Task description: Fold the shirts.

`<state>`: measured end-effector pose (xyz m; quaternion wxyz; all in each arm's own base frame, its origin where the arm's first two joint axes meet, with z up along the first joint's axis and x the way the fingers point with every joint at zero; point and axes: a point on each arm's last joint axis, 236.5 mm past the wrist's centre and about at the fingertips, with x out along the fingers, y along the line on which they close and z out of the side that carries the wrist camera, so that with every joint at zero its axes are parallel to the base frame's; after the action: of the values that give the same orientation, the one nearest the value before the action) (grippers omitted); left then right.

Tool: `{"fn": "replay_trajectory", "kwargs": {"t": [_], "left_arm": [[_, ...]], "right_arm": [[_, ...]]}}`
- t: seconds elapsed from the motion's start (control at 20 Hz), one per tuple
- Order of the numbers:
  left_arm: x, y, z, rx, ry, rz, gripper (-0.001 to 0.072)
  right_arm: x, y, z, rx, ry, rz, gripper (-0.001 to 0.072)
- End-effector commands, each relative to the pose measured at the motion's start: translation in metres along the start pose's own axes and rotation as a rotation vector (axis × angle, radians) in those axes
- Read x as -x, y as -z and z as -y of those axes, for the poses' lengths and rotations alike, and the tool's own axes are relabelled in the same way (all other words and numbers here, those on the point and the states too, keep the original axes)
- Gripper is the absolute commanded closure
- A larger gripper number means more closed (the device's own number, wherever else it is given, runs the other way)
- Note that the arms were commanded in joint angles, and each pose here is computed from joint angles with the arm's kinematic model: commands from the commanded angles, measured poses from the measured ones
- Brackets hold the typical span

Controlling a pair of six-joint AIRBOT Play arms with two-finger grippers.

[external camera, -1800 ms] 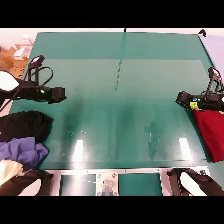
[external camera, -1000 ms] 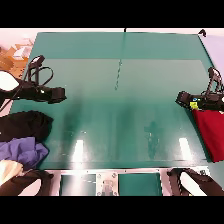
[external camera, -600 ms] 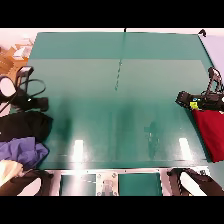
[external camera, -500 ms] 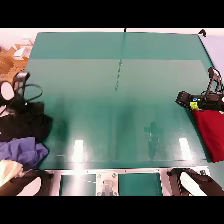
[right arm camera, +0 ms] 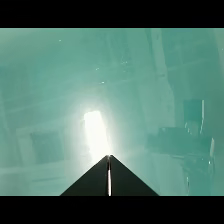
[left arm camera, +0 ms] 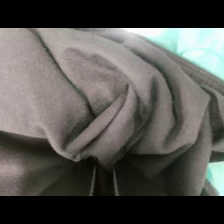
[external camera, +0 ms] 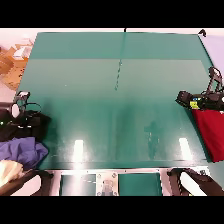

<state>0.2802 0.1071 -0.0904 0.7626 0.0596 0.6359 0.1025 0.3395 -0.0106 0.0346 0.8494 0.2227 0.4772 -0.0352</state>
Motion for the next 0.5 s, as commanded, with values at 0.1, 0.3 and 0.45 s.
{"fn": "replay_trajectory", "kwargs": {"t": [0.1,0.3,0.45], "left_arm": [[0.056,-0.051,0.009,-0.048,0.108,0.086,0.0685],[0.191,-0.131,0.07,-0.214,0.232,0.359,0.0685],[0.278,-0.153,0.154,-0.391,0.322,0.568,0.0686]], "right_arm": [[0.0,0.001,0.0,0.0,0.0,-0.006,0.0696],[0.0,0.002,0.0,-0.001,-0.001,-0.009,0.0696],[0.0,0.002,0.0,0.0,0.0,-0.009,0.0697]]}}
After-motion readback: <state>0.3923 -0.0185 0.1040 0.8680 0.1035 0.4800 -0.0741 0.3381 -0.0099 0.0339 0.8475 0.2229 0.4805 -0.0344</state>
